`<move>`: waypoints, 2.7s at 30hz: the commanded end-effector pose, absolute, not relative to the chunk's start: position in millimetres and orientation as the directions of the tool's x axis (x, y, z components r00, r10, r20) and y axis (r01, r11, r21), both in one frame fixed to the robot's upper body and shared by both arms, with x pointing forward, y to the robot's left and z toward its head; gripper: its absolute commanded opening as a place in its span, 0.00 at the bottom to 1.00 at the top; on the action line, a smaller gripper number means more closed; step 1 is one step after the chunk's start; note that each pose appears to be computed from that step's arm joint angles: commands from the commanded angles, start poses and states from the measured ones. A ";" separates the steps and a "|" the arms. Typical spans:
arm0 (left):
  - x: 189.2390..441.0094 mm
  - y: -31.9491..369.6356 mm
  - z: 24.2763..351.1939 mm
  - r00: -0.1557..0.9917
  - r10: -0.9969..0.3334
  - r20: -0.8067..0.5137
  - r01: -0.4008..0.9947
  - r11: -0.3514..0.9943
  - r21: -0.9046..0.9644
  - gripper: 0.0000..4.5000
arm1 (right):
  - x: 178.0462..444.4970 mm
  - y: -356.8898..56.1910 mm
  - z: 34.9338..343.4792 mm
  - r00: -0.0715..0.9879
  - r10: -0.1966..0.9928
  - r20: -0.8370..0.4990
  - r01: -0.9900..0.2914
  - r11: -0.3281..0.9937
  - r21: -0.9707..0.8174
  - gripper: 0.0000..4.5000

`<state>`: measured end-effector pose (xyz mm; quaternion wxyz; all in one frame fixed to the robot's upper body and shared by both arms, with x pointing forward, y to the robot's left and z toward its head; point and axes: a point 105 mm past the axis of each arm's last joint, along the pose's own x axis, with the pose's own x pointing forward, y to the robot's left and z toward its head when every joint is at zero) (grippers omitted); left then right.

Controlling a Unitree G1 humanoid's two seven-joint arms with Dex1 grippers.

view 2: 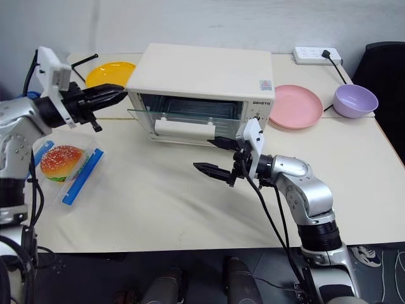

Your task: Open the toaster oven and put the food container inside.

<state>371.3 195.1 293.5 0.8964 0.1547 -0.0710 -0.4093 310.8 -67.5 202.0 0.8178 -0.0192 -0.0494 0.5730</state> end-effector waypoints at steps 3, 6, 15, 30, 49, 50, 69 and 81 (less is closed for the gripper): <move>376.9 175.4 288.4 0.565 -0.822 -0.063 0.770 0.500 0.396 0.01 | 295.8 -61.2 222.1 0.282 0.952 0.116 -0.943 0.298 -0.146 1.00; 378.7 169.5 285.1 0.534 -0.842 -0.076 0.790 0.466 0.398 0.01 | 294.6 -62.4 223.1 0.291 0.950 0.117 -0.941 0.306 -0.146 1.00; 373.3 174.1 264.0 0.502 -0.852 -0.151 0.819 0.413 0.398 0.01 | 287.1 -89.3 214.5 0.386 0.921 0.052 -0.911 0.389 -0.138 1.00; 332.8 180.8 186.0 0.410 -0.816 -0.408 0.903 0.298 0.311 0.01 | 248.9 -141.9 224.1 0.418 0.906 -0.064 -0.906 0.411 -0.102 1.00; 300.8 216.1 209.3 0.690 -0.689 -0.222 0.723 0.652 0.226 0.25 | 263.7 -115.9 249.1 0.269 0.963 -0.026 -0.952 0.262 -0.158 1.00; 292.4 220.1 220.6 0.732 -0.662 -0.159 0.681 0.706 0.194 0.32 | 264.0 -113.9 248.6 0.248 0.968 -0.030 -0.958 0.241 -0.153 1.00; 143.0 328.7 183.2 0.981 0.120 -0.153 -0.157 0.953 -0.260 0.99 | 297.2 -83.5 236.3 0.038 0.997 -0.067 -0.992 0.029 -0.125 1.00; 169.8 361.3 153.0 0.916 0.304 -0.262 -0.396 0.796 -0.457 0.99 | 291.2 -84.3 234.3 0.063 0.997 -0.055 -0.991 0.056 -0.125 1.00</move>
